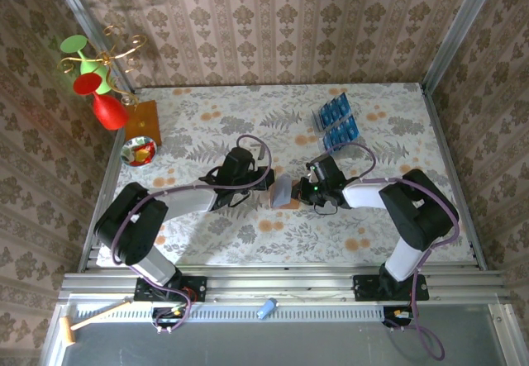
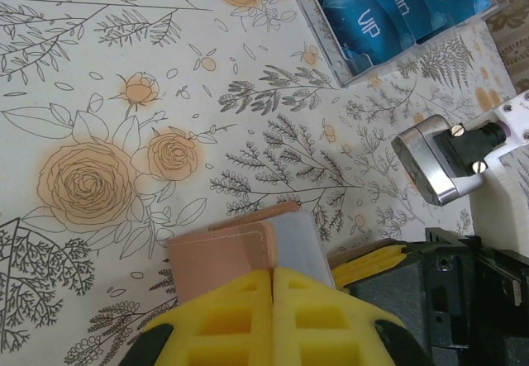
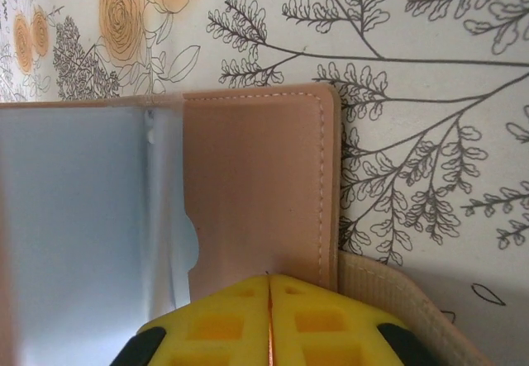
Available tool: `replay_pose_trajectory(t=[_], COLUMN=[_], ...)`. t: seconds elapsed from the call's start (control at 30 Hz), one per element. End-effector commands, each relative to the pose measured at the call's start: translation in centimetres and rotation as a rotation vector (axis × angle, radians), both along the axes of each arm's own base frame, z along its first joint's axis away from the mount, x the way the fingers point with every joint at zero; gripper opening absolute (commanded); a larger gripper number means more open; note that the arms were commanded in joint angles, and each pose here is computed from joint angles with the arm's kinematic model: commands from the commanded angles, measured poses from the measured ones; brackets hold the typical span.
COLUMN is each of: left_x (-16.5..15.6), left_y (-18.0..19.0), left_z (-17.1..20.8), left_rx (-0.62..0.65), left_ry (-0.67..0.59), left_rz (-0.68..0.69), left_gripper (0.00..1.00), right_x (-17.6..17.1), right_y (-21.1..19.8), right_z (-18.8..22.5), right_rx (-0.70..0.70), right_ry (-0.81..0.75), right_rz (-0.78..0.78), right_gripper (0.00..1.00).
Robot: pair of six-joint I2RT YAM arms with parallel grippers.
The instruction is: Put the credit cards into the card holder
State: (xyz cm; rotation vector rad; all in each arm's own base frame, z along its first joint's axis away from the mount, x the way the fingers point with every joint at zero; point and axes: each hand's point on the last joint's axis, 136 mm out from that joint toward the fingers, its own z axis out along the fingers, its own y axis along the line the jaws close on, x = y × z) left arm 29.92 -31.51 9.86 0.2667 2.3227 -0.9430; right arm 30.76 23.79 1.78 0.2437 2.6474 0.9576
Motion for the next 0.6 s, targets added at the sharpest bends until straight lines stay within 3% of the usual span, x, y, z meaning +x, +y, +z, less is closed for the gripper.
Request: replay_pose_trajectory(t=[0.0,0.2,0.43,0.57], left_x=[-0.1,-0.2,-0.4,-0.6], left_y=[0.9,2.8,4.8,5.2], left_z=[-1.2,-0.7,-0.6,-0.4], left_rx=[0.048,0.084,0.093,0.09], left_ry=[0.013,-0.023,-0.032,-0.036], left_rz=[0.031,0.08,0.117,0.126], left_gripper=[0.0,0.0,0.0,0.0], right_x=[-1.8,-1.6,-1.1,-1.1], right_y=[-1.6,-2.0,-3.3,-4.4], right_z=[-3.1,-1.3,3.5,6.3], right_rx=[-0.102,-0.127,-0.163,-0.179], right_ry=[0.105,0.078,-0.002,-0.057], right_rz=[-0.014,-0.004,-0.026,-0.053], right_gripper=[0.13,0.22,0.44,0.49])
